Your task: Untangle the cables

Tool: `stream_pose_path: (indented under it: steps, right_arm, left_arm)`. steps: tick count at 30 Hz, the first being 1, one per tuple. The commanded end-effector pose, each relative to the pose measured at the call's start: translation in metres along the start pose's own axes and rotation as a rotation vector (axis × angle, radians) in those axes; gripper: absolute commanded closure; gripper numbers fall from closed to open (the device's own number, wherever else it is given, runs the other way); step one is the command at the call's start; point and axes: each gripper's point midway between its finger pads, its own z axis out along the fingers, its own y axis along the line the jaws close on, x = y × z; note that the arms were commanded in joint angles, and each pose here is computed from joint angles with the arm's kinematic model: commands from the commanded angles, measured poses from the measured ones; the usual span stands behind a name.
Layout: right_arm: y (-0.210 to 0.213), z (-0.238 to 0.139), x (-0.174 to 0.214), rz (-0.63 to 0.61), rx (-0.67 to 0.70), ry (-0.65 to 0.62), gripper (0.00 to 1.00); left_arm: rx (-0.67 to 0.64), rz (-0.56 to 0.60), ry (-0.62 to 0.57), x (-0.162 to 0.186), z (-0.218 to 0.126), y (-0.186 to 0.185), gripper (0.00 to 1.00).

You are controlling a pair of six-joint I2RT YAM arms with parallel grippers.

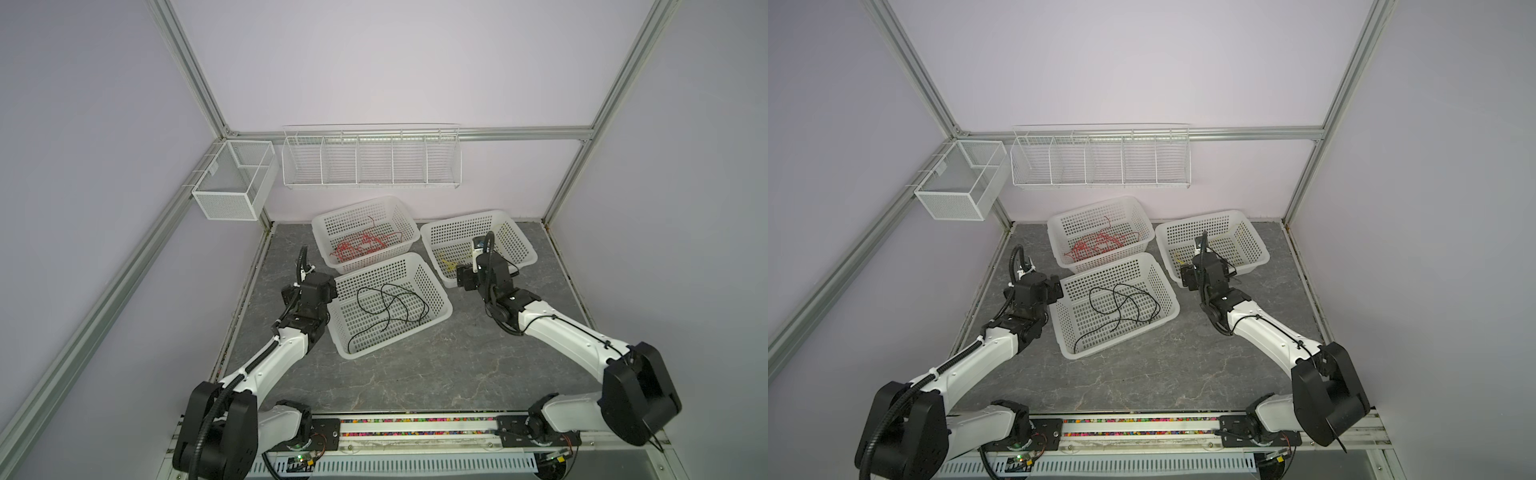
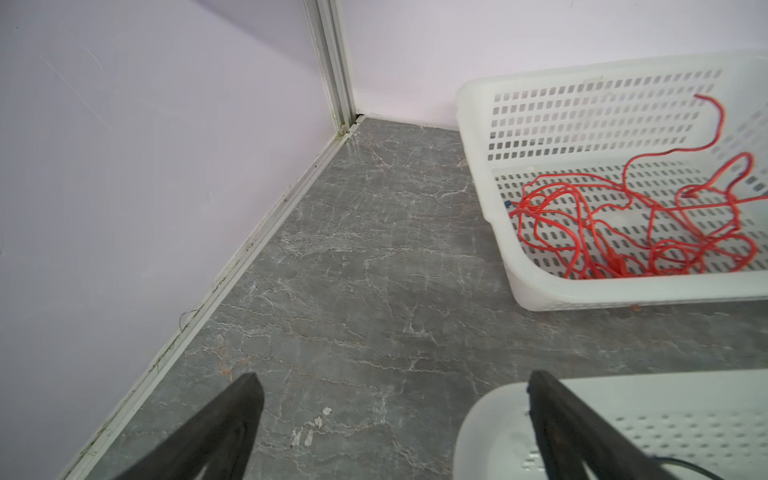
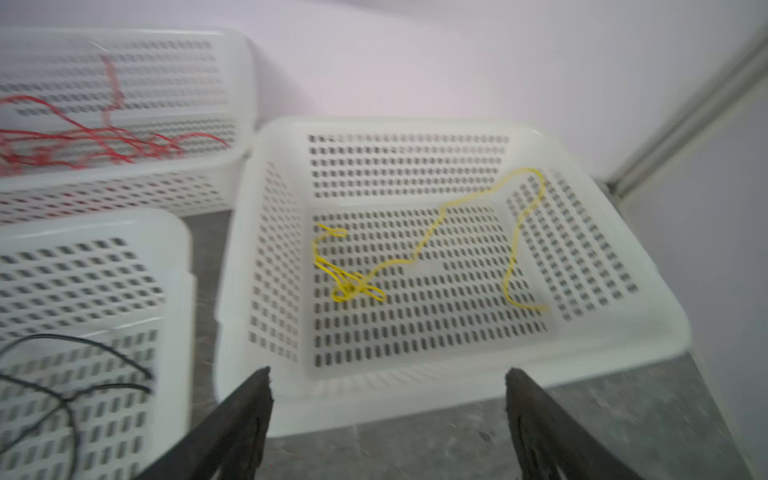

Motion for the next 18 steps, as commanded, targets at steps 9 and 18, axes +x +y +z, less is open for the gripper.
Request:
stream_pose_path:
  steps: [9,18]
  right_arm:
    - [-0.100,0.009,0.043,0.047,0.289,-0.032,0.11]
    - [-0.137,0.020,0.085,0.166,0.285,-0.066,0.11]
  left_arm:
    - [0.013,-0.032,-0.090,-0.009,0.027,0.003,0.01]
    - [0.068,-0.083,-0.120,-0.012,0.021,0.009,0.01]
